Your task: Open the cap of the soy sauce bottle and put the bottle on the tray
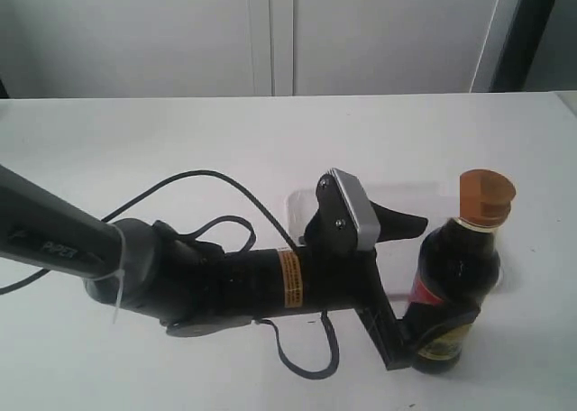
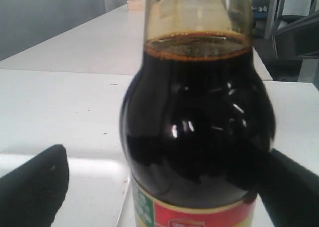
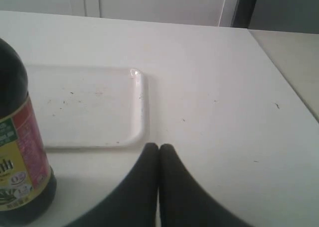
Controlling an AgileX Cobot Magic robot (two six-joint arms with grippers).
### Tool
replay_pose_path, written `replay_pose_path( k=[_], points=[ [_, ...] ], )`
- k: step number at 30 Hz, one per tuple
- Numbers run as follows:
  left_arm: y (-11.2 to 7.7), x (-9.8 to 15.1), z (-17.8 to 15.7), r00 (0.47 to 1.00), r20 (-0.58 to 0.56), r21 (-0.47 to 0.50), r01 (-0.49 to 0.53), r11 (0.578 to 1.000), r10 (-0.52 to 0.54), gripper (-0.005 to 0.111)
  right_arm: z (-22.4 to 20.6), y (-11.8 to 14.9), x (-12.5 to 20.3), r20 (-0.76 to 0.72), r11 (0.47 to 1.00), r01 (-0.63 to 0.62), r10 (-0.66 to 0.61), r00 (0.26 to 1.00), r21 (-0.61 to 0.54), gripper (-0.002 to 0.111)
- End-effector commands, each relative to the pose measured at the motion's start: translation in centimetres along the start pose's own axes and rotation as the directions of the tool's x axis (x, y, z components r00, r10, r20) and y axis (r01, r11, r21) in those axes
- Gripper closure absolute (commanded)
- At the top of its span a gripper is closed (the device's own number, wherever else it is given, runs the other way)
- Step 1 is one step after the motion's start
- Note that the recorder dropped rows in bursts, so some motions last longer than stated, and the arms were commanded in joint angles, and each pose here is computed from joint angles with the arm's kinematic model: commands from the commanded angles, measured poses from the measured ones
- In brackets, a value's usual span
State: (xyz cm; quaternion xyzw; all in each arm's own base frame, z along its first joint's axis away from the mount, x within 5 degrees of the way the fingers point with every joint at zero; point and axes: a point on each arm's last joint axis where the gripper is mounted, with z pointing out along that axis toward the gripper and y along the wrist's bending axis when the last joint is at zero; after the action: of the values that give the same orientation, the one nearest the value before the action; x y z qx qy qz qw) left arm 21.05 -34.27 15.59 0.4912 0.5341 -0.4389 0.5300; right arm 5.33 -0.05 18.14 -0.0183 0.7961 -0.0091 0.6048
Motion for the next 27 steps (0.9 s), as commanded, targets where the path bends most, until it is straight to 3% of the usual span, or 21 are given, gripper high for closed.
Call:
replay_pose_path(
  k=[1, 8, 19, 22, 24, 27],
  points=[
    [0.3, 0.4, 1.1, 0.999, 0.016, 0.017, 0.029, 0.999, -0.029, 0.002, 0.0, 0.0, 0.0, 0.011, 1.000, 0.002, -0.002, 1.000, -0.003, 0.108],
    [-1.0, 0.6, 3.6, 0.999, 0.044, 0.060, 0.018, 0.998, -0.021, 0.002, 0.0, 0.0, 0.0, 0.011, 1.000, 0.002, -0.002, 1.000, -0.003, 0.108],
    [-1.2, 0.2, 4.4, 0.999, 0.050, 0.068, 0.002, 0.998, -0.005, 0.006, 0.0, 0.0, 0.0, 0.011, 1.000, 0.002, -0.002, 1.000, -0.003, 0.108],
    [-1.5, 0.2, 4.5, 0.999, 0.049, 0.075, 0.001, 0.997, -0.004, 0.020, 0.0, 0.0, 0.0, 0.011, 1.000, 0.002, -0.002, 1.000, -0.003, 0.108],
    [-1.6, 0.2, 4.5, 0.999, 0.047, 0.083, -0.007, 0.997, 0.003, 0.036, 0.0, 0.0, 0.0, 0.011, 1.000, 0.002, -0.002, 1.000, -0.003, 0.108],
    [-1.7, 0.2, 4.5, 0.999, 0.046, 0.092, -0.014, 0.996, 0.009, 0.078, 0.0, 0.0, 0.0, 0.011, 1.000, 0.002, -0.002, 1.000, -0.003, 0.108]
  ],
)
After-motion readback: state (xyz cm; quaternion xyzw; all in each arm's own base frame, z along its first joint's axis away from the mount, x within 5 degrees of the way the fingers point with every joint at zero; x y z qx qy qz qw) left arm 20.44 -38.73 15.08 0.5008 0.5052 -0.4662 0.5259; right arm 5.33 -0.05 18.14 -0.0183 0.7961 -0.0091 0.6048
